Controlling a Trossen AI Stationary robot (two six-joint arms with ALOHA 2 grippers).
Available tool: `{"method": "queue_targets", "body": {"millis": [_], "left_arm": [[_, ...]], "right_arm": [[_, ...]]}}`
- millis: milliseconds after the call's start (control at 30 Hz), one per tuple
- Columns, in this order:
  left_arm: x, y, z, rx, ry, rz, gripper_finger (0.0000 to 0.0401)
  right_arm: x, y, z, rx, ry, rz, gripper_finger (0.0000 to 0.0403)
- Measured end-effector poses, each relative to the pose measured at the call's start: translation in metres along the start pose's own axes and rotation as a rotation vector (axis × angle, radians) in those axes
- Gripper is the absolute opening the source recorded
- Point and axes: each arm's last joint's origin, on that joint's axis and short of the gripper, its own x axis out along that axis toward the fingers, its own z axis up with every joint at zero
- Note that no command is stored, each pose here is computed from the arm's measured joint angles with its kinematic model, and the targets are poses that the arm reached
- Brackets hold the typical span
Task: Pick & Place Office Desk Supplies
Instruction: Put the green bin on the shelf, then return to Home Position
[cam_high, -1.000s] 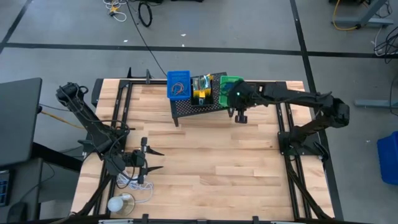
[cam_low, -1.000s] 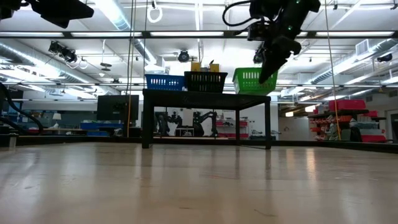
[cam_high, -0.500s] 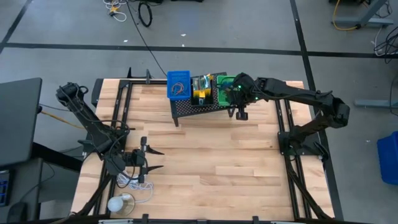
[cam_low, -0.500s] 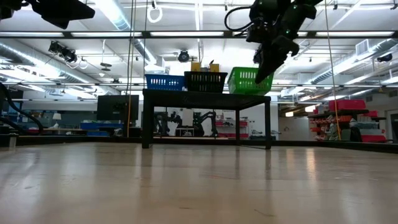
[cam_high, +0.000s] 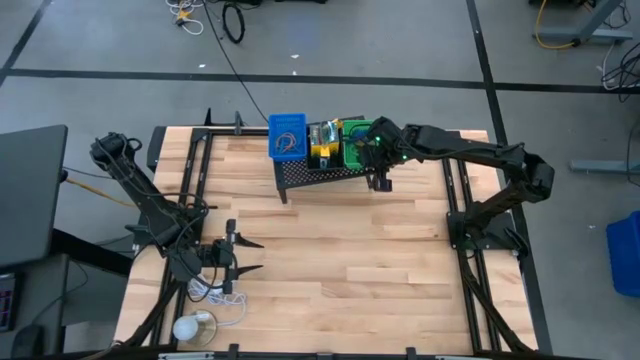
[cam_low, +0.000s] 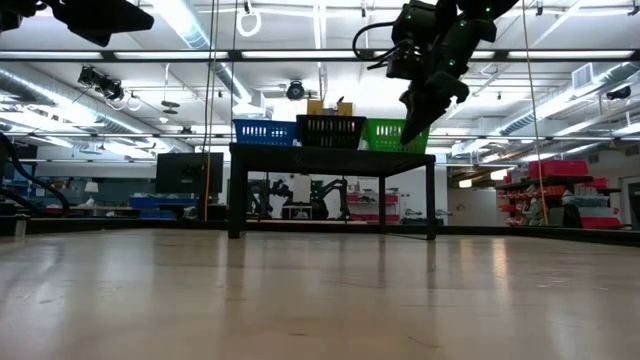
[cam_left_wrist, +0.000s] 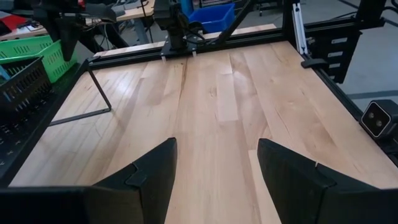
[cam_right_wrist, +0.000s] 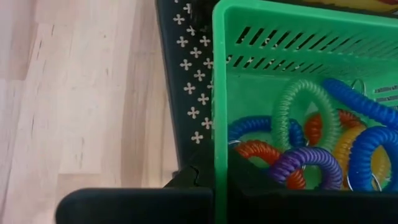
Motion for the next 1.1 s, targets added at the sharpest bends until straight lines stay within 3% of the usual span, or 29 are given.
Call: {"method": "queue_targets", "body": {"millis": [433, 900, 1100], "left_arm": [[0.0, 0.0, 0.0, 0.001, 0.0, 0.0, 0.0231], [0.0, 0.0, 0.0, 0.004, 0.0, 0.0, 0.0231], [-0.002, 0.002, 0.003, -0.01, -0.013, -0.003, 0.0231]], "right_arm": [[0.002, 0.0, -0.001, 0.009, 0.012, -0.012, 0.0075], [0.002, -0.004, 0.005, 0.024, -0.029, -0.086, 0.0216], [-0.004, -0.001, 0.012, 0.009, -0.039, -0.091, 0.0237]]}}
